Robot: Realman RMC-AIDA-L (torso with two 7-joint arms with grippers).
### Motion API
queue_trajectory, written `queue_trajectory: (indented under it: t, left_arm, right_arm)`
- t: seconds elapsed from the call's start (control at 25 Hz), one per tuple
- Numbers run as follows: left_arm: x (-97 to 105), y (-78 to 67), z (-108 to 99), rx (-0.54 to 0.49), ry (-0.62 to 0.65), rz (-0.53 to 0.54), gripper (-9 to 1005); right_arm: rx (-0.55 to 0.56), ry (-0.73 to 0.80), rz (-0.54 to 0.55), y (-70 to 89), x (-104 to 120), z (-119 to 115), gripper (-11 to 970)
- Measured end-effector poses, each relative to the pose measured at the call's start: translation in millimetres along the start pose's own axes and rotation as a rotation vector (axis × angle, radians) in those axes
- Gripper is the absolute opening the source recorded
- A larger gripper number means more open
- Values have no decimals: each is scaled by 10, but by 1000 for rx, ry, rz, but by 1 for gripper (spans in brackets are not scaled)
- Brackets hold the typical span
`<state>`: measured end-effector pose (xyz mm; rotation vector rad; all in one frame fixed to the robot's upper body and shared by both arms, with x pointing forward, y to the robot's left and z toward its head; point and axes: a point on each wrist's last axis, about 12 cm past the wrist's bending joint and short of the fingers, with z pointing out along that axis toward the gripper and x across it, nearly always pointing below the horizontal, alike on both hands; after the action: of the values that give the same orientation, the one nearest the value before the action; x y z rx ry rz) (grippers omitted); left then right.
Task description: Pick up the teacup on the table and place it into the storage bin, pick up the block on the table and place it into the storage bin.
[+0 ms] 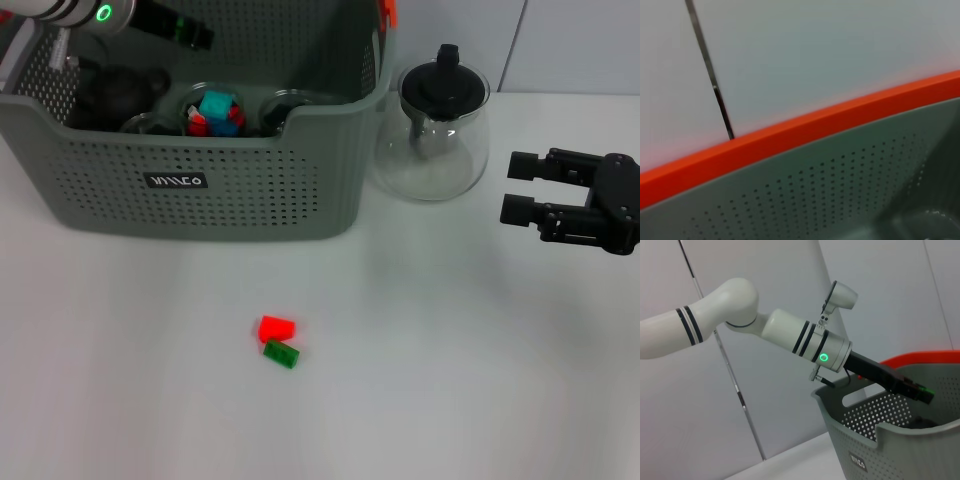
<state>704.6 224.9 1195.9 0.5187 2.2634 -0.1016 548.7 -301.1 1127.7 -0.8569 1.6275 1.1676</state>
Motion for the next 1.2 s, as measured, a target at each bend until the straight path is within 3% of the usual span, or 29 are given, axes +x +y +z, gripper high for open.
queue_trajectory:
  t: [0.4, 0.52, 0.56, 0.68, 0.8, 0.92, 0.96, 1.08, 1.2]
  left_arm:
    - [-22, 10, -46, -8, -7, -7, 437]
    - [-87, 38, -152, -3, -26, -12, 615]
    - [-142, 44, -271, 21, -47, -25, 674]
    - [-189, 36, -431, 74, -87, -49, 743]
    - [-179, -23, -783, 266, -193, -65, 813]
    - [-50, -128, -1196, 554, -365, 8, 836]
    - [74, -194, -1377, 705, -445, 82, 835]
    - [251, -267, -1553, 858, -510, 190, 834]
    - [494, -362, -1608, 959, -464, 279, 832]
  right_arm:
    - [-2, 1, -1, -1, -7, -2, 789]
    - [-2, 0, 1, 2, -2, -6, 789]
    - [-2, 0, 1, 3, -1, -7, 789]
    - [-4, 0, 1, 7, 1, -9, 789]
    - [-2, 0, -5, 8, 6, -22, 789]
    - [3, 0, -8, 9, 12, -40, 789]
    - [5, 0, -8, 8, 14, -47, 789]
    - [9, -1, -5, 6, 20, -57, 789]
    - [11, -4, -6, 7, 19, -67, 789]
